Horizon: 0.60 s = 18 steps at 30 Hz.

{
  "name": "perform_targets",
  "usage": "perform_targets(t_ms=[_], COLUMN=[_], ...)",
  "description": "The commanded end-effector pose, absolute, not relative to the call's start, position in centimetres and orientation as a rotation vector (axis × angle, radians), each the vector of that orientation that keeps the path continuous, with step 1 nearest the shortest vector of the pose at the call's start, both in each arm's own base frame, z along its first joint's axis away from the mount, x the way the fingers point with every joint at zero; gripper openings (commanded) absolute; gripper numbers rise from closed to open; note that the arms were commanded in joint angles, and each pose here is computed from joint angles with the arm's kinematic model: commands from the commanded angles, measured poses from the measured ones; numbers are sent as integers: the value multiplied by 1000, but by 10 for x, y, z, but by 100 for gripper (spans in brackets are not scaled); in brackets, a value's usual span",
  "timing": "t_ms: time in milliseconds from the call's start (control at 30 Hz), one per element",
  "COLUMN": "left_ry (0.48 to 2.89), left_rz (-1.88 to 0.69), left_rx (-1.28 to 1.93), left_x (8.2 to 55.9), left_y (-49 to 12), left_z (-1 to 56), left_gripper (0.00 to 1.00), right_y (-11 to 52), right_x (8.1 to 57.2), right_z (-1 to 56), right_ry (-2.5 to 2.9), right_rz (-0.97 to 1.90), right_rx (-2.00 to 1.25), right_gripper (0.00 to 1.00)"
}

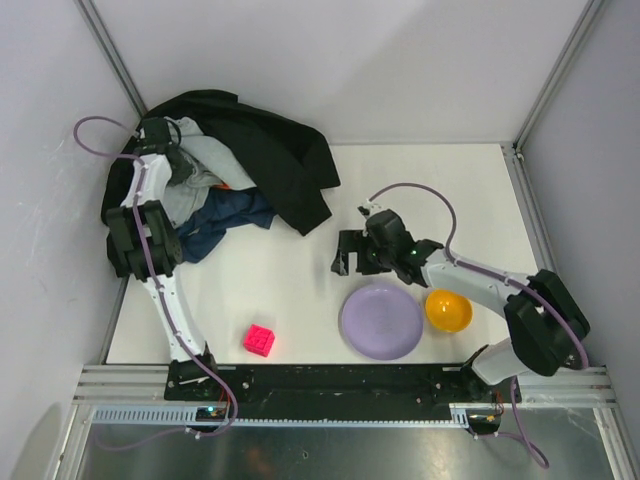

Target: Pick out a specific cloth from the pile

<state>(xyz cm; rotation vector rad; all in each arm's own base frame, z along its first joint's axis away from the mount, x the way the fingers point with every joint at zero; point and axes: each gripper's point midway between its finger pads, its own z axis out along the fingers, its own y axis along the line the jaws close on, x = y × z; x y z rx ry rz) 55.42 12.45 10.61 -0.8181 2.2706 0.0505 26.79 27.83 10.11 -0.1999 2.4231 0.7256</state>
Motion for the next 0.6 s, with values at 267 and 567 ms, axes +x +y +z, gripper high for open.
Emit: perform_targets(t_ms=[267,567], left_ry=[2491,2527], left_rz=[-269,-364], left_rx=[-844,-846], left_x=[494,467], left_y=[54,36], left_z=[82,85], left_gripper=[89,99], right_y=[360,412], right_x=[284,293], right_z=[144,138], right_ry=[2307,2365], right_rz=[944,1082], right_rx=[-250,-206], right_gripper=[99,99])
